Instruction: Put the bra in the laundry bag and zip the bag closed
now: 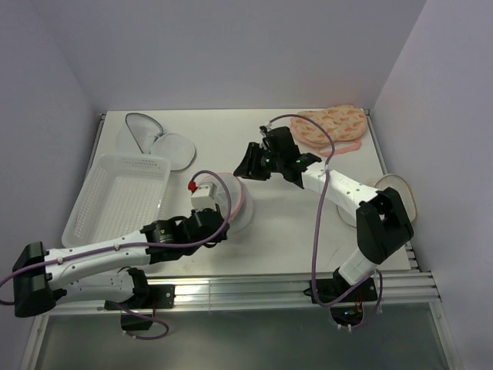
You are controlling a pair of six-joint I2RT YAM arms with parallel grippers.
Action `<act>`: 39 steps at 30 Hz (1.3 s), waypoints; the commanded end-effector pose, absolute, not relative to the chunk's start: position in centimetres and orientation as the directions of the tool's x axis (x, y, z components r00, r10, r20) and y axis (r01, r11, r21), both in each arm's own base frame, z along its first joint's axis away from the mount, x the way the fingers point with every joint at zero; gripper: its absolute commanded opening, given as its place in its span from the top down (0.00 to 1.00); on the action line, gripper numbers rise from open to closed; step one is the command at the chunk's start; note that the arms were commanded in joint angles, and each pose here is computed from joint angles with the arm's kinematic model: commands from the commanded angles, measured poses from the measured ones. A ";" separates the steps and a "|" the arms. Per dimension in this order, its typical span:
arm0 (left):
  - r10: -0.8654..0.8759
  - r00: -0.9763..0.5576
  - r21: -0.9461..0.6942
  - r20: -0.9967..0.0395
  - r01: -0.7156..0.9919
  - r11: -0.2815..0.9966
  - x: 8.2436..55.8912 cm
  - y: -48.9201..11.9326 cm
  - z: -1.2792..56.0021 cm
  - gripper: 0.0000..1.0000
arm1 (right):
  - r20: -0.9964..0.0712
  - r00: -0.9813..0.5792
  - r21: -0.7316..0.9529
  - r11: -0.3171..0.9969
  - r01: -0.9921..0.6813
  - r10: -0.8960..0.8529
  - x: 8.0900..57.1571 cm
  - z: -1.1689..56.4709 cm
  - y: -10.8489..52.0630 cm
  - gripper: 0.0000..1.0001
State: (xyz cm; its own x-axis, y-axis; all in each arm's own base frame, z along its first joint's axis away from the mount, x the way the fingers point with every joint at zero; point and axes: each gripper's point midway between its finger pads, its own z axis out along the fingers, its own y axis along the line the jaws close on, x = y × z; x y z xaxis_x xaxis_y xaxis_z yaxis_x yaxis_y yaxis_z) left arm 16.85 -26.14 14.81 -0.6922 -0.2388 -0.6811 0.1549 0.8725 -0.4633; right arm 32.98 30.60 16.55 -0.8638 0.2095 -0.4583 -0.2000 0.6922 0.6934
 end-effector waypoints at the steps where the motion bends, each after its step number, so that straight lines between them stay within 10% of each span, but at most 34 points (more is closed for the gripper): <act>1: -0.256 -0.666 -0.517 -0.701 0.226 0.826 17.5 -29.3 18.3 1.00 | -0.544 -0.812 0.639 0.731 -0.239 0.210 33.2 19.2 29.5 0.52; 25: -0.202 -0.671 -0.486 -0.713 0.266 0.833 19.8 -33.6 17.4 1.00 | -0.475 -0.811 0.742 0.650 -0.161 0.342 24.2 17.5 27.6 0.43; 39: -0.208 -0.674 -0.490 -0.709 0.258 0.833 19.6 -33.0 17.3 1.00 | -0.447 -0.828 0.748 0.650 -0.138 0.338 24.2 15.8 29.3 0.58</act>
State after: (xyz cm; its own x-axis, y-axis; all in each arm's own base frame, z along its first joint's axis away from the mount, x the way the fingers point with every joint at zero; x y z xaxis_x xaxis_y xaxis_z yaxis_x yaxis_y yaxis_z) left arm 19.29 -32.40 15.30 -0.6913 -0.1753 -0.7010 0.2381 0.8607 -0.4500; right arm 23.58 28.77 15.37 -0.8464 0.3145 -0.4297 -0.1279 0.6634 0.7373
